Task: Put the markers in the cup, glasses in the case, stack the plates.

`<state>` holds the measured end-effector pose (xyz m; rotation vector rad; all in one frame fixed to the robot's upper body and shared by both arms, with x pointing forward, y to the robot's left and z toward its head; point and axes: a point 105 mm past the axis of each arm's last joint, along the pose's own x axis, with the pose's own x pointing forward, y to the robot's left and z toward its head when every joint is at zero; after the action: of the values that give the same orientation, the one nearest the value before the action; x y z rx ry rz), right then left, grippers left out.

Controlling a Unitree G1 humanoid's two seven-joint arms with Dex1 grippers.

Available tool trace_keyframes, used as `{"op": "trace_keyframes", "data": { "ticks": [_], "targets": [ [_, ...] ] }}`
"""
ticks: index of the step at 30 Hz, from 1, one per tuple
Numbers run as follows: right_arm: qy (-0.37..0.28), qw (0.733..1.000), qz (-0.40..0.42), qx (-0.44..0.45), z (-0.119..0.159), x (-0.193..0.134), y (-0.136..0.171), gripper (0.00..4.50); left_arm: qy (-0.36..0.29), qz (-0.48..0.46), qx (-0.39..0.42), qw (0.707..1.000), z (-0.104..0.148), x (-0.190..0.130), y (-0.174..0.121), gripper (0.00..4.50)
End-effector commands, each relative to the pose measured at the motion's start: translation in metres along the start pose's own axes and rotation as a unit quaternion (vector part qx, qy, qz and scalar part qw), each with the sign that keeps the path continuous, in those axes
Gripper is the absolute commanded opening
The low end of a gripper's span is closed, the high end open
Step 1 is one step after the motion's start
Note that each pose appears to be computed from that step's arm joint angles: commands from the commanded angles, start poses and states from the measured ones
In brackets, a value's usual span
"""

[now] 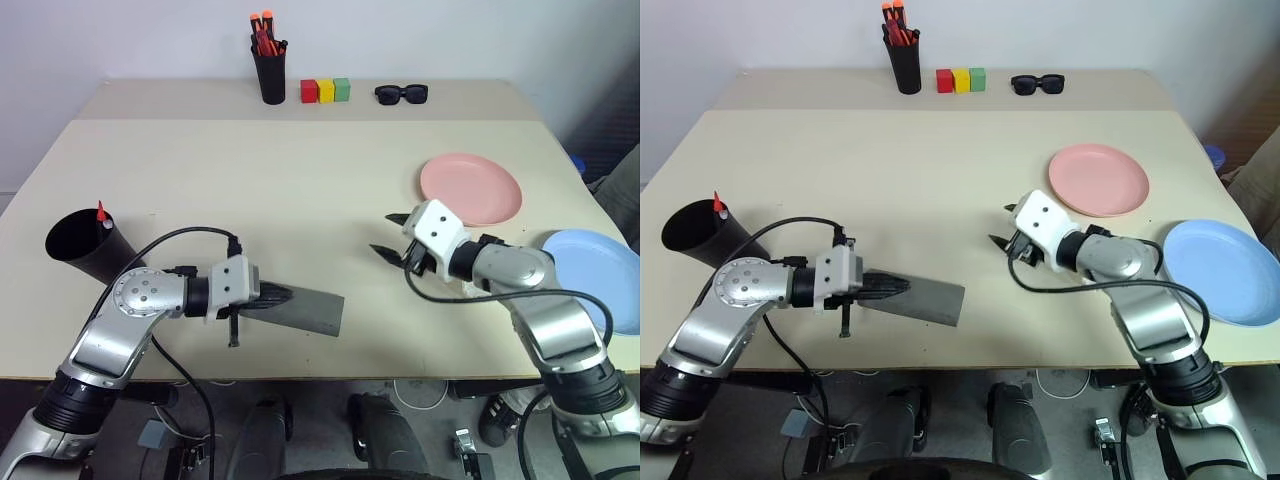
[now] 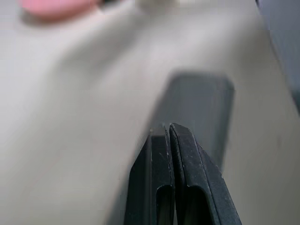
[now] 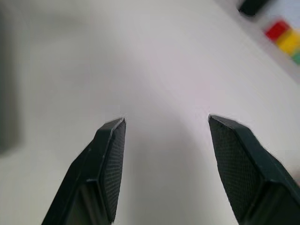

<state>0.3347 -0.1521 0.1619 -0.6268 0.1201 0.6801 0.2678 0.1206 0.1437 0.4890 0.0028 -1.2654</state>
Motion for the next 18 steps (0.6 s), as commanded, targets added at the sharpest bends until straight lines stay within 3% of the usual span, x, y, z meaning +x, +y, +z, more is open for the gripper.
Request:
{"op": "trace_keyframes", "data": {
  "ticks": [1, 5, 12, 14, 18],
  "targets": [
    [0.053, 0.995, -0.08, -0.015, -0.019, -0.007, -0.04, 2.81, -0.038, 0.019, -0.003, 0.999, 0.017, -0.004, 0.005, 0.06],
    [0.119, 0.983, -0.137, -0.042, -0.052, -0.008, -0.068, 2.81, -0.053, 0.03, -0.015, 0.998, 0.021, 0.0, 0.005, 0.06],
    [0.169, 0.966, -0.179, -0.073, -0.089, 0.002, -0.091, 2.81, -0.076, 0.041, -0.027, 0.996, 0.029, 0.007, 0.002, 0.06],
    [0.17, 0.964, -0.181, -0.095, -0.091, 0.004, -0.093, 2.06, -0.074, 0.046, -0.027, 0.996, 0.028, 0.008, 0.002, 0.0],
    [0.16, 0.965, -0.175, -0.111, -0.089, 0.006, -0.09, 0.17, -0.082, 0.056, -0.03, 0.995, 0.03, 0.011, 0.001, 0.0]
  ]
}}
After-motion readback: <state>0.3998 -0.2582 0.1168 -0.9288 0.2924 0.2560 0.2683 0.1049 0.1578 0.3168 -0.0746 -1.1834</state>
